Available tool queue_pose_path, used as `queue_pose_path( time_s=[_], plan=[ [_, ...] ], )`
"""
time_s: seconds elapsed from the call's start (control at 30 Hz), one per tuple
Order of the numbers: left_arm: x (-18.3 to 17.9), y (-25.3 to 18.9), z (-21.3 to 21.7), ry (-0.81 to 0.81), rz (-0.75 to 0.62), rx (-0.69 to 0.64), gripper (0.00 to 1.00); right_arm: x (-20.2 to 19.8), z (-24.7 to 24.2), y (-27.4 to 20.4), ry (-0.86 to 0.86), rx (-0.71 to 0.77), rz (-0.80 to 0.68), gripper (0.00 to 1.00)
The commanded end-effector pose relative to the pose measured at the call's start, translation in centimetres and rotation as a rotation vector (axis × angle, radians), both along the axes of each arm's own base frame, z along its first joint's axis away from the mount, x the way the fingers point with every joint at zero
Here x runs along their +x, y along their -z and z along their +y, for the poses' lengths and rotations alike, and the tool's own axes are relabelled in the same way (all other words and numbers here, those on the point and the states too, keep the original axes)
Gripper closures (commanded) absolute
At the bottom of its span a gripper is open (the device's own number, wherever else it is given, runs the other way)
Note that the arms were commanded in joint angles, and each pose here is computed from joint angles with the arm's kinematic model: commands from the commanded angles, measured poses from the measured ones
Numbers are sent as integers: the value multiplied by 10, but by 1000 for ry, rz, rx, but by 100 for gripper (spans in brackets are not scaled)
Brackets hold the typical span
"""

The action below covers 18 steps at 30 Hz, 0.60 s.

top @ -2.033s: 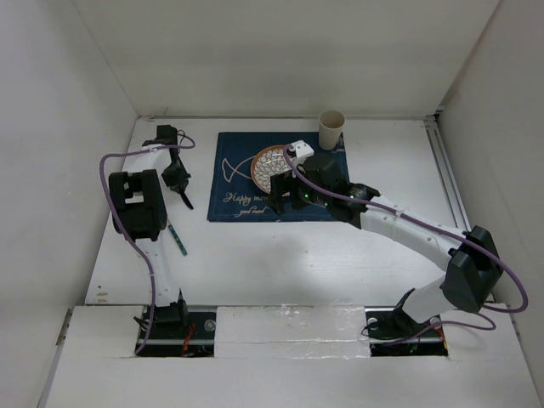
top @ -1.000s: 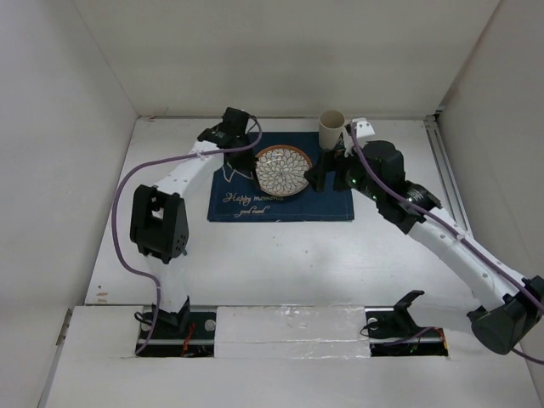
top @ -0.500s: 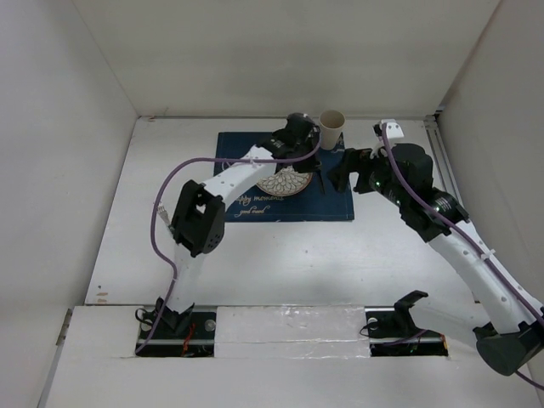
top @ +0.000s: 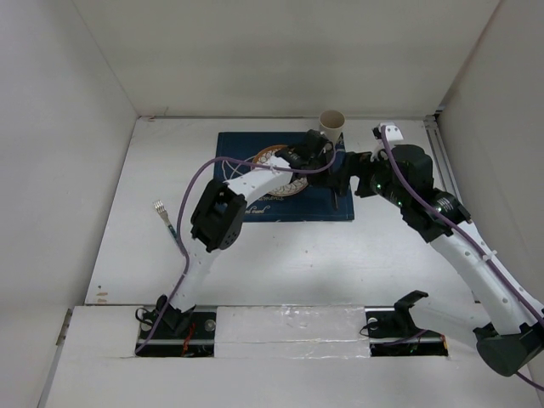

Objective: Set the dinner table for one person

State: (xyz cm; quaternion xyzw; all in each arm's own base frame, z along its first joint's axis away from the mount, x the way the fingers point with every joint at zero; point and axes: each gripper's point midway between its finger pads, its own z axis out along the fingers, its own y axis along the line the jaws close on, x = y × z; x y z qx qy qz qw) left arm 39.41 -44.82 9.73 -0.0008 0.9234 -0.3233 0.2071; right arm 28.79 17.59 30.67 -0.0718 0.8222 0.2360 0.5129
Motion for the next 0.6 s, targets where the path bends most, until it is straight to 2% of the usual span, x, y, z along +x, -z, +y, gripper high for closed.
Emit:
queue_pose_path(
  time_s=[0.0, 0.57],
  plan=[
    [8, -32, -26, 54, -59, -124, 100, -4, -2, -27, -1, 37, -51, 0],
    [23, -4, -42, 100, -54, -89, 100, -3, -2, -20, -7, 18, -51, 0]
  ],
)
